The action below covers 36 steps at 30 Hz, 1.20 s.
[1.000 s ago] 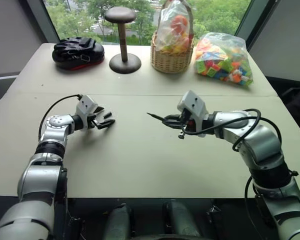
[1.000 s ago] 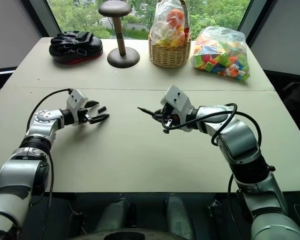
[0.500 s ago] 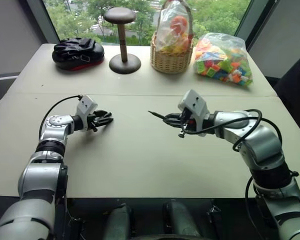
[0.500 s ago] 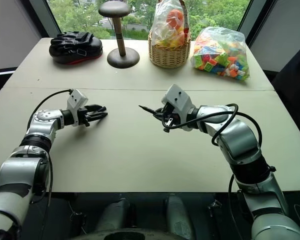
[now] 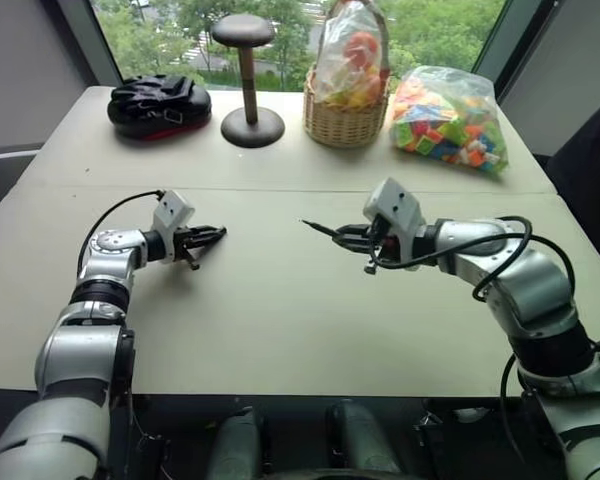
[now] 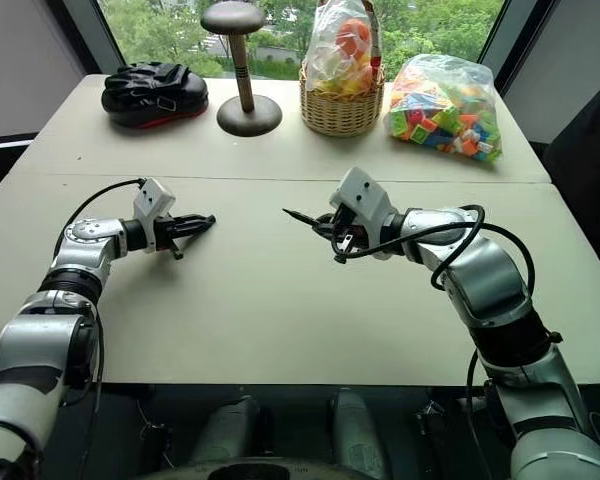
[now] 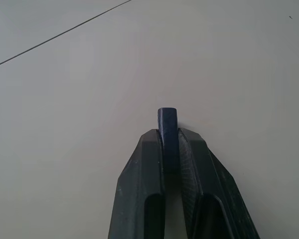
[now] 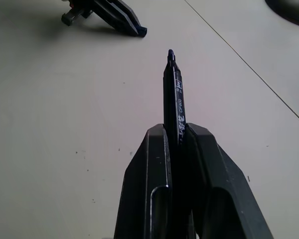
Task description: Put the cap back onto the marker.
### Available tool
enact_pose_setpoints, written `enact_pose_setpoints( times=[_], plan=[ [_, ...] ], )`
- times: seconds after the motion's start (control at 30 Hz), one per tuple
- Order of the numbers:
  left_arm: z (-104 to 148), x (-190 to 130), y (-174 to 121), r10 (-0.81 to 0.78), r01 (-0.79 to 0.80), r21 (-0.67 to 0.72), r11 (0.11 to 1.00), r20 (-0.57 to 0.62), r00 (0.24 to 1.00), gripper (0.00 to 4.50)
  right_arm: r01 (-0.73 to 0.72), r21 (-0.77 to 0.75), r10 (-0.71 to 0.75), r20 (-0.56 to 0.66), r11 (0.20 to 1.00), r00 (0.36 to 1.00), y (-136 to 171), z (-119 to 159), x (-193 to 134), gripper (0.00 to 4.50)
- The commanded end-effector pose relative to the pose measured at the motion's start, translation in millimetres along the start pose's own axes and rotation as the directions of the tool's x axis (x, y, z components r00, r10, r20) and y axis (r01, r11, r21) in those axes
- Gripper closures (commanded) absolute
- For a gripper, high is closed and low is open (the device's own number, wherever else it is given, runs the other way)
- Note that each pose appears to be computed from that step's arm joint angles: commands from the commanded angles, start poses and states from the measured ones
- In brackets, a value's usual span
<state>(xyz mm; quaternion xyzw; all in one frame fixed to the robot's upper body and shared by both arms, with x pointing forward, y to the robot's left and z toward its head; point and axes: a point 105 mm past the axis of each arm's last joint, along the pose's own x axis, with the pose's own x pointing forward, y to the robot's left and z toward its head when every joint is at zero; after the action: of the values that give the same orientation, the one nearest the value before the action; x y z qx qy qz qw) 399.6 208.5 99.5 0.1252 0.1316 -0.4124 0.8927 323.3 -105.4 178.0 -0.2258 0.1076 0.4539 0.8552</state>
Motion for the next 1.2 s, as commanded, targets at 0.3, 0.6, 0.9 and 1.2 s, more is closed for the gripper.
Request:
enact_pose_setpoints(
  times=[0.3,0.6,0.9,1.2],
  plan=[
    [105.4,15.0,-52.2,-0.386,0.328,0.349,0.878,0.111,0.916,4.46,0.009,-0.22,-0.008,0.007,0.975,1.0,-42.6,17.9,-18.8,4.5],
    [127.8,33.0,-71.1,-0.431,0.355,0.317,0.879,0.213,0.877,4.46,0.001,-0.254,0.008,0.034,0.967,0.999,-45.0,27.6,-13.8,4.5],
    [129.3,40.8,-73.3,-0.422,0.343,0.311,0.886,0.237,0.875,4.46,-0.024,-0.266,0.037,0.043,0.964,0.998,-38.6,32.1,-9.0,4.5],
    [129.8,45.0,-76.6,-0.424,0.343,0.311,0.886,0.247,0.871,4.46,-0.038,-0.265,0.054,0.051,0.963,0.997,-34.2,33.4,-4.8,4.5]
  ],
)
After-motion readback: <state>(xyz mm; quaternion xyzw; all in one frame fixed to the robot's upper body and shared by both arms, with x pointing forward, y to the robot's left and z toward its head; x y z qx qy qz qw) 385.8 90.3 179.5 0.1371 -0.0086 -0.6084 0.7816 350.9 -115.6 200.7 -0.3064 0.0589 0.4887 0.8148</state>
